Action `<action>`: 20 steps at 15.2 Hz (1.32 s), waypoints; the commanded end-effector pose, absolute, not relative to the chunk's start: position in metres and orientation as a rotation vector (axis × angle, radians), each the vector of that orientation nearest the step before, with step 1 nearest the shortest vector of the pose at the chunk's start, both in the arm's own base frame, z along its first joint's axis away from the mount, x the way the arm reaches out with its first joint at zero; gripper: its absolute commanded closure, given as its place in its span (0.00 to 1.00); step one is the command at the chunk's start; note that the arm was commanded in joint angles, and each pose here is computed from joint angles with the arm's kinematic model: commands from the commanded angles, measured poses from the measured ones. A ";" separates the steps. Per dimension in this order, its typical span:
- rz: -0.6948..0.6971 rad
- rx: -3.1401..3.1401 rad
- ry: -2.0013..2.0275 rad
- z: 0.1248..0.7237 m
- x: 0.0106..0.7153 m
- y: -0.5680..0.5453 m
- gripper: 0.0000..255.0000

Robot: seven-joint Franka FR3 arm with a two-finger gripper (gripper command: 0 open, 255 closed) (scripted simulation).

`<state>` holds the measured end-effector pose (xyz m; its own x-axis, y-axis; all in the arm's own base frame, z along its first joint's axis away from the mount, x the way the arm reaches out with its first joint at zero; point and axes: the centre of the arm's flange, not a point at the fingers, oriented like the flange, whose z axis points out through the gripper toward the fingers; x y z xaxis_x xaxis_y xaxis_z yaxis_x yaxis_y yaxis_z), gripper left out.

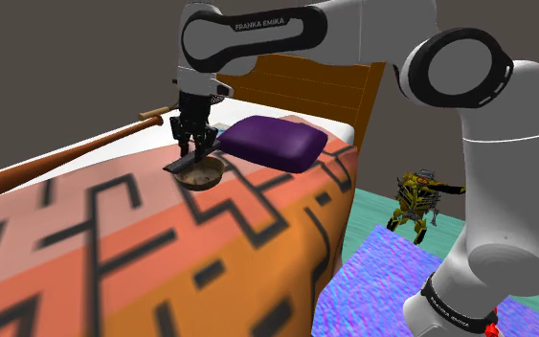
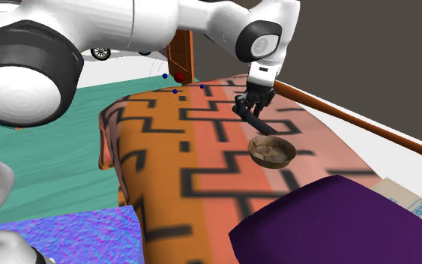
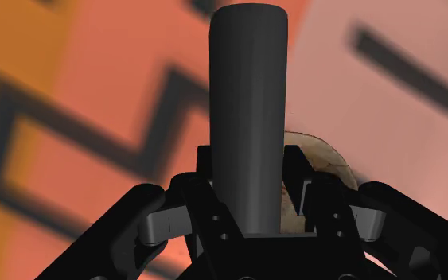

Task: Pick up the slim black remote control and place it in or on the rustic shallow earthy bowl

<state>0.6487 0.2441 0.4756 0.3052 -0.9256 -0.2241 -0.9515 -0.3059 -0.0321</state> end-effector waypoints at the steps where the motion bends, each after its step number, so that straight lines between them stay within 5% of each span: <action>1: 0.244 -2.406 1.746 0.473 0.668 0.225 1.00; 7: 0.244 -2.406 1.746 0.468 0.725 0.182 1.00; 20: 0.244 -2.406 1.746 0.411 0.725 0.182 1.00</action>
